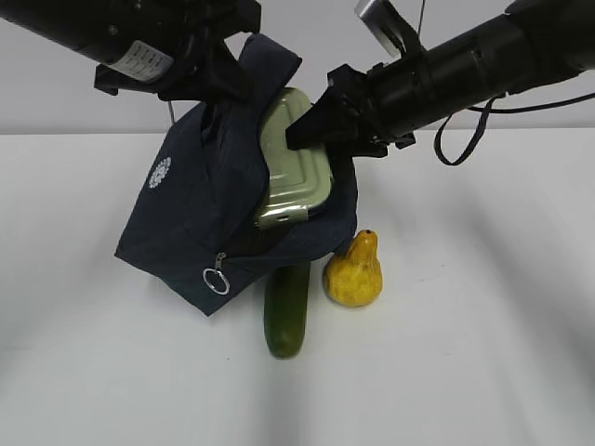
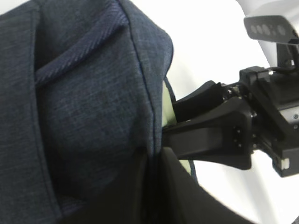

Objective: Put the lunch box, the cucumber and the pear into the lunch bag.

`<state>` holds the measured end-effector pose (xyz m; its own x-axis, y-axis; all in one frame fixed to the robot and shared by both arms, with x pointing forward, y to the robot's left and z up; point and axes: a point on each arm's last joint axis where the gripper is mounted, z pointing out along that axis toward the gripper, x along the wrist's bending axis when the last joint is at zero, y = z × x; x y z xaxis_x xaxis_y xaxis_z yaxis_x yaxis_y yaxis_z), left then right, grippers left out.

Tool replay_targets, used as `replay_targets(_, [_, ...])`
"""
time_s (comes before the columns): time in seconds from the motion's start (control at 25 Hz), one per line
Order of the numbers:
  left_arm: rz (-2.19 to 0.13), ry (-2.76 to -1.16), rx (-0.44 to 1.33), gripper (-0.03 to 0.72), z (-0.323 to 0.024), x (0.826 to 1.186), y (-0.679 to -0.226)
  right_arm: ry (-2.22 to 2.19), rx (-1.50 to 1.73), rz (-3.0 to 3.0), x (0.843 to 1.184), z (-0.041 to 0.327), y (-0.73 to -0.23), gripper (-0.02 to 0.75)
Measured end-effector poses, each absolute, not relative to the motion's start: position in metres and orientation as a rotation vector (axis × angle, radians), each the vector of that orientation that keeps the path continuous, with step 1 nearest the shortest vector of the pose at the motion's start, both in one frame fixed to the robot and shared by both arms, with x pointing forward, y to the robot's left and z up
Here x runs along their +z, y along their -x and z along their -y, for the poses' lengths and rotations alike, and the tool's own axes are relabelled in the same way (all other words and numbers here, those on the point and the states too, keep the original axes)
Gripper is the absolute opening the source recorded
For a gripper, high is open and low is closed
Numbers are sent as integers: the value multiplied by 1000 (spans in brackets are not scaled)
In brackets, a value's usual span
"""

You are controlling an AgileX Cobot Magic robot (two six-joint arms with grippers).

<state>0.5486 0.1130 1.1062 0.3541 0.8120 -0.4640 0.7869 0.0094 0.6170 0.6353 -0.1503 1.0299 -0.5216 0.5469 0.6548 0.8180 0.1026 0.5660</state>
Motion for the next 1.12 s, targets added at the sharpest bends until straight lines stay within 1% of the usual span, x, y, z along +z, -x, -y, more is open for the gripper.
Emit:
replay_targets(0.4, [-1397,-1775,-12,3,-110,1106,-545,1318,-1369,2102,1030,145,-632,358])
replay_targets(0.56, [-1359,-1779,-62,3,-107,1107,-543,1306,-1363,2102,1030,144,-631,358])
replay_targets(0.72, [-1309,-1750,-116,3,-102,1111,-541,1296,-1357,2115,1030,139,-629,358])
replay_targets(1.12, [-1301,-1759,-166,3,-100,1111,-538,1324,-1358,2169,1027,136,-631,361])
